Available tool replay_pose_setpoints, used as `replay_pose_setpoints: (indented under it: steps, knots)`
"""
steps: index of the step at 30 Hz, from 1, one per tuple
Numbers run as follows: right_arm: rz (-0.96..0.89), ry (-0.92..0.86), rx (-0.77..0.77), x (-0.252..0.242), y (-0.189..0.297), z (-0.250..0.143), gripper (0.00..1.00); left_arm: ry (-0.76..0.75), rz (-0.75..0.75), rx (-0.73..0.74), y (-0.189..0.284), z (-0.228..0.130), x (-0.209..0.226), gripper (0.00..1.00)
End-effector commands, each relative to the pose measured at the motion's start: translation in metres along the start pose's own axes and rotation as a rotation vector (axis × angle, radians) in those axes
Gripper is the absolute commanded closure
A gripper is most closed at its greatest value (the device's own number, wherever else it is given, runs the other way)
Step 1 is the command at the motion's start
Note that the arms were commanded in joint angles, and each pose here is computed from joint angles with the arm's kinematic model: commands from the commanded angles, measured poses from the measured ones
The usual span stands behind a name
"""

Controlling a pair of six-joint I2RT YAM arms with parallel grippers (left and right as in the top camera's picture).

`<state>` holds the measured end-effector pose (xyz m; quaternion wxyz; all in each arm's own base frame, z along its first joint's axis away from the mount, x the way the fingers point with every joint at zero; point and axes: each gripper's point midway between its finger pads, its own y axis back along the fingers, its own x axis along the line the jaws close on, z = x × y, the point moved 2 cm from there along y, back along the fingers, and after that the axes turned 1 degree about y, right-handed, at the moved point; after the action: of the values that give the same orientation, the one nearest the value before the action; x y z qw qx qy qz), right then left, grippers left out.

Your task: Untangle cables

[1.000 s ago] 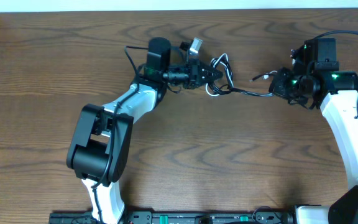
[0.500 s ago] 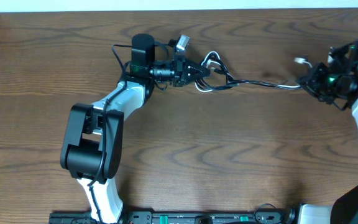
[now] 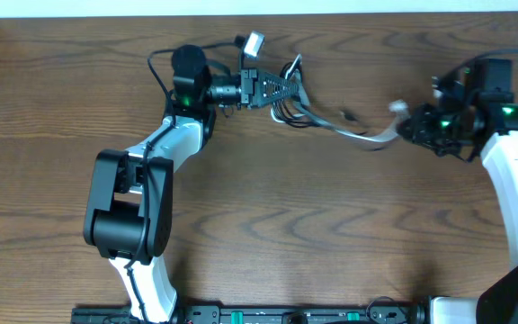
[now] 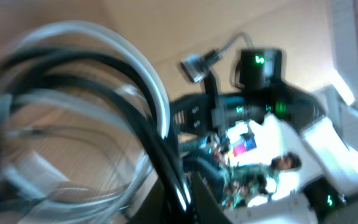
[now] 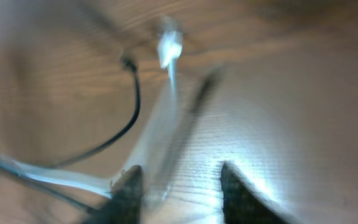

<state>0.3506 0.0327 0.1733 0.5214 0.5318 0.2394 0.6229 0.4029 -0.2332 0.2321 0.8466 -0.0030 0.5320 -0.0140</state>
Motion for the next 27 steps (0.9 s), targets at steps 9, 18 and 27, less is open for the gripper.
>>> replay_pose_setpoints:
  steps: [9,18,27]
  knots:
    - [0.325,0.396,-0.129,0.090,0.022,0.023,0.39,0.045,-0.080,0.162,-0.025,-0.019,-0.045,0.92]
    - [0.360,0.348,-0.114,0.104,0.000,0.027,0.42,0.449,-0.093,-0.016,-0.045,0.006,-0.047,0.92]
    - [0.588,0.360,-0.025,0.143,-0.044,0.022,0.45,0.519,-0.109,-0.090,-0.046,0.017,-0.046,0.92]
